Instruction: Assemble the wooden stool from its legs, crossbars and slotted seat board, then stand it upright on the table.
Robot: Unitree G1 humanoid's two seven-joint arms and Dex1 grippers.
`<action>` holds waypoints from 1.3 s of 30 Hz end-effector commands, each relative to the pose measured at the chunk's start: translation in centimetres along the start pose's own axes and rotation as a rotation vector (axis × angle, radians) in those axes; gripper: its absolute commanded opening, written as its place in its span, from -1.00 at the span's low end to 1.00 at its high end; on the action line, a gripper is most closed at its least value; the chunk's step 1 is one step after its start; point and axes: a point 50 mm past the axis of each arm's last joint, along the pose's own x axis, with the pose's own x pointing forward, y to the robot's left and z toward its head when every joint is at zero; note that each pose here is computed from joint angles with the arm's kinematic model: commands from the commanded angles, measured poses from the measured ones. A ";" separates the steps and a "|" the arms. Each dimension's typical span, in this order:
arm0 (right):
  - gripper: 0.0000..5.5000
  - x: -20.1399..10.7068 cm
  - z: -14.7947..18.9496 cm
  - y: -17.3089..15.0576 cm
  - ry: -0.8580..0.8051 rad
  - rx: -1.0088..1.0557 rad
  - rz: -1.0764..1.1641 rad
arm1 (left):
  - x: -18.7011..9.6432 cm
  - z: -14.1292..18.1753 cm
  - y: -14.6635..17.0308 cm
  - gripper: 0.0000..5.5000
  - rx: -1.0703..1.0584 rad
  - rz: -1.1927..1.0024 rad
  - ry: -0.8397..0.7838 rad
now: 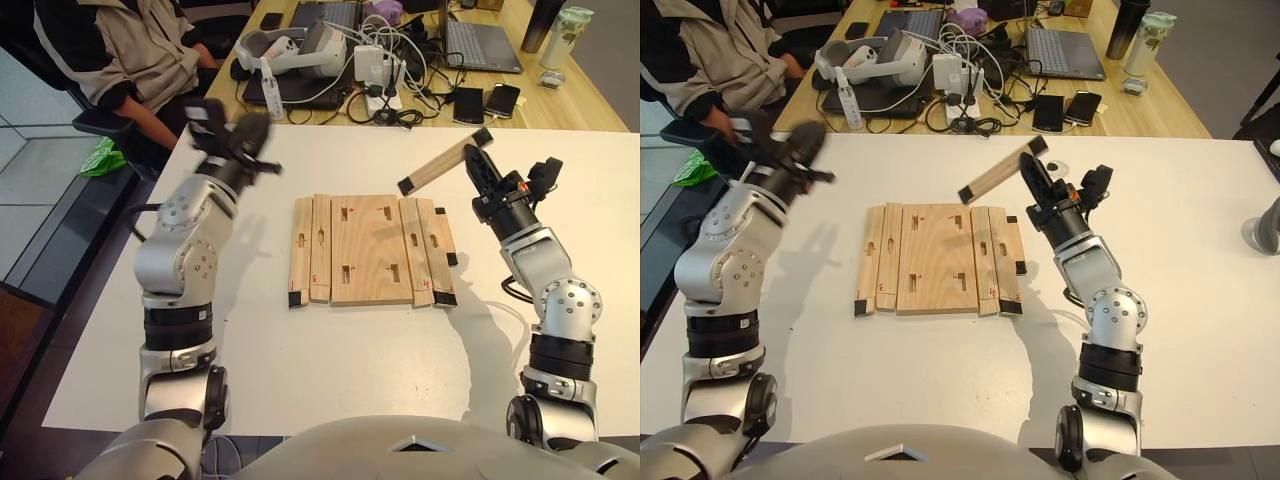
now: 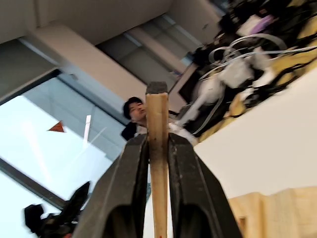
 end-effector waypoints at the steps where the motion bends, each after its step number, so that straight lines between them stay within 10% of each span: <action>1: -0.86 -0.2 -1.6 -1.6 0.009 -0.087 -0.157 | 0.1 1.0 0.3 -0.62 0.148 0.224 -0.145; 20: -0.86 -3.0 -3.0 1.2 0.017 -0.660 -0.183 | -7.2 -3.3 -2.7 -0.62 0.116 0.151 0.010; 39: -0.86 -2.8 -5.8 -0.3 0.031 -0.530 -0.264 | -6.9 -2.9 -3.9 -0.62 0.103 0.140 0.002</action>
